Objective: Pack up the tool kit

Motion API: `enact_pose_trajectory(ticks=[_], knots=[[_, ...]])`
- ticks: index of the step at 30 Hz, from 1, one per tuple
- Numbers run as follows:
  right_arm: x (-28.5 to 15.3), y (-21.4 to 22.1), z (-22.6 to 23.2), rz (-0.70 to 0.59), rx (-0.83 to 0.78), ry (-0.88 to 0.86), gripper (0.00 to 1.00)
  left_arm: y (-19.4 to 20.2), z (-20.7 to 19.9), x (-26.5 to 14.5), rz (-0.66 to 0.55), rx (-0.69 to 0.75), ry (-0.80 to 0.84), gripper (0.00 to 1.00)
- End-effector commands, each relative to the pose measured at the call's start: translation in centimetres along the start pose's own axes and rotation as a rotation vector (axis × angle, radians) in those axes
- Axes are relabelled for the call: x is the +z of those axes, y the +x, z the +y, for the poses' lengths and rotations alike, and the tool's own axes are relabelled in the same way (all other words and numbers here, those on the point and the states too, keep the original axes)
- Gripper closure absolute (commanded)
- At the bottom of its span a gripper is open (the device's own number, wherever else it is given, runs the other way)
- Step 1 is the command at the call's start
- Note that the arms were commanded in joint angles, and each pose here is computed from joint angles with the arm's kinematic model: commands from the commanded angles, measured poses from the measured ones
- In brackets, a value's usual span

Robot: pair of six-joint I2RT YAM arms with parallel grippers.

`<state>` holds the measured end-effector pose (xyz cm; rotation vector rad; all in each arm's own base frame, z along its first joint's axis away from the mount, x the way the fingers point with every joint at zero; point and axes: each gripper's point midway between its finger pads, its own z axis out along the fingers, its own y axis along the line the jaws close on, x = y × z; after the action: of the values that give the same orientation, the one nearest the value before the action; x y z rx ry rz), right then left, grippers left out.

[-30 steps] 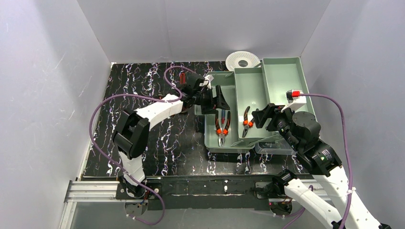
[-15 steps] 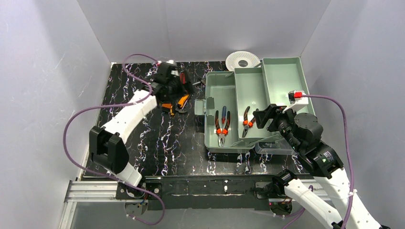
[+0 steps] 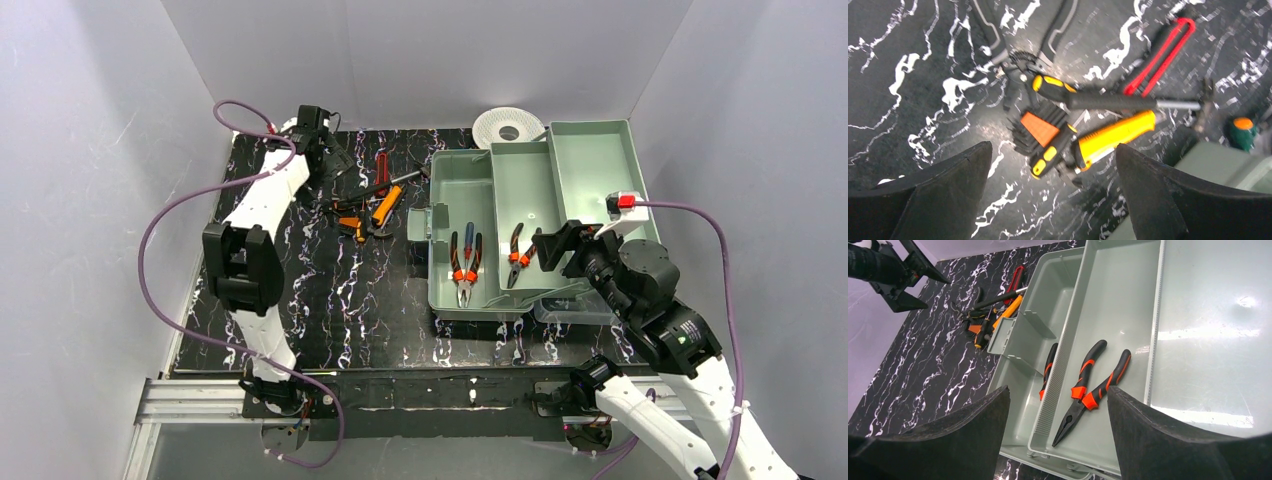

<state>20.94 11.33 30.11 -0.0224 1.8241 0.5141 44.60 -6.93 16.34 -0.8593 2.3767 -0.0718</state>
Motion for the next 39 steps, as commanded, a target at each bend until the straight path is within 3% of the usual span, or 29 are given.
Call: enact_pose_trajectory(ticks=[1, 16, 24, 31, 39], knots=[[-0.5, -1.6, 0.3, -0.053, 0.001, -0.007, 0.22, -1.5, 3.1, 1.5, 0.013, -0.021, -0.147, 0.07], [-0.2, -1.4, 0.2, -0.043, -0.01, 0.0, 0.22, -0.4, 5.2, 9.2, 0.112, -0.083, -0.321, 0.26], [-0.3, -1.9, 0.3, -0.05, -0.015, -0.003, 0.22, -2.1, 8.0, 9.7, 0.09, -0.143, -0.363, 0.31], [-0.1, -1.9, 0.7, -0.042, -0.011, -0.017, 0.22, -2.4, 7.7, 11.8, 0.106, -0.141, -0.34, 0.34], [0.0, -1.9, 0.9, -0.041, 0.004, -0.022, 0.22, -0.9, 8.8, 15.0, 0.203, -0.171, -0.365, 0.37]])
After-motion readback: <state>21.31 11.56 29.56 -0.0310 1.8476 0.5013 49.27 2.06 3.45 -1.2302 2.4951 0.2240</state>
